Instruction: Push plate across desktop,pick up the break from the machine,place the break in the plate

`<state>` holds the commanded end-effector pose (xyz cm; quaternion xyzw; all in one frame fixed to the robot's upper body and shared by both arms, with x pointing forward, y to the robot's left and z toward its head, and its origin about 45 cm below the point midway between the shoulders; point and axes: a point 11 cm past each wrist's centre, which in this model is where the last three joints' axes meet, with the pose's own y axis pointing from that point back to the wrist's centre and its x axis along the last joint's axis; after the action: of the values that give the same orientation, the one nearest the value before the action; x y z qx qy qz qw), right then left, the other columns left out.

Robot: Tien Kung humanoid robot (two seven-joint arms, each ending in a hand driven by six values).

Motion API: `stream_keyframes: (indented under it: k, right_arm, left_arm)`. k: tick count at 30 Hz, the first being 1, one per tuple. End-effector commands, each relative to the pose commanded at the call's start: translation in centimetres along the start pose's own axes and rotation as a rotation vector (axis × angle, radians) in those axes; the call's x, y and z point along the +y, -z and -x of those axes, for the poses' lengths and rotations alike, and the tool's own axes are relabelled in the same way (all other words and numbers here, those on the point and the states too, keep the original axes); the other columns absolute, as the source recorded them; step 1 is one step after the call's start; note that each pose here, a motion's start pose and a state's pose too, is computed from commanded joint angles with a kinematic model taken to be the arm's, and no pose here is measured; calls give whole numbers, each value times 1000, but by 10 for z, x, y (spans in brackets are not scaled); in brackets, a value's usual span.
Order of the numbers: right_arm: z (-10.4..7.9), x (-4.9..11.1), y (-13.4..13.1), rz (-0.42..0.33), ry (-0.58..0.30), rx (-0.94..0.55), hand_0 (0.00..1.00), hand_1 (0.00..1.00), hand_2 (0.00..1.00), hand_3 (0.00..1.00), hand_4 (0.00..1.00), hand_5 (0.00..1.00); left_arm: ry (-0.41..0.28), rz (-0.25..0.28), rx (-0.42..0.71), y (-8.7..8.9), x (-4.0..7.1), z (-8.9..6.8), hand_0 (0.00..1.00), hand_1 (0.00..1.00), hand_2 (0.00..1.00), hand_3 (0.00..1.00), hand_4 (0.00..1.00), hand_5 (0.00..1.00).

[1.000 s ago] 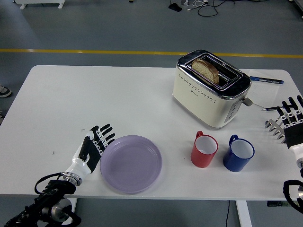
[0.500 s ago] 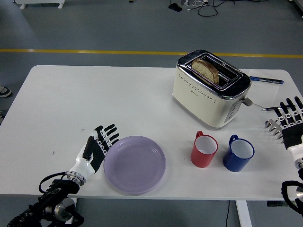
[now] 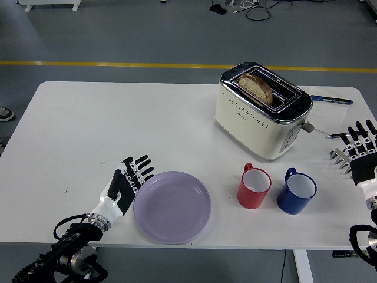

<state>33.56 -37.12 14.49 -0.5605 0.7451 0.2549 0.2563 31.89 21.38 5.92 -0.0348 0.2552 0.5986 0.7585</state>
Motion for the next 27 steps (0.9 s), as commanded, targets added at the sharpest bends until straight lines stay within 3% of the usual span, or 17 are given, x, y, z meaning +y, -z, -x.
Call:
stream_keyframes:
  k: [27]
  right_arm:
    - [0,1,-2,4,-5,-6,746,668,684,647,384,538]
  left_arm:
    - [58,-44,-1,5,-10,13,847,850,890,796,532,998]
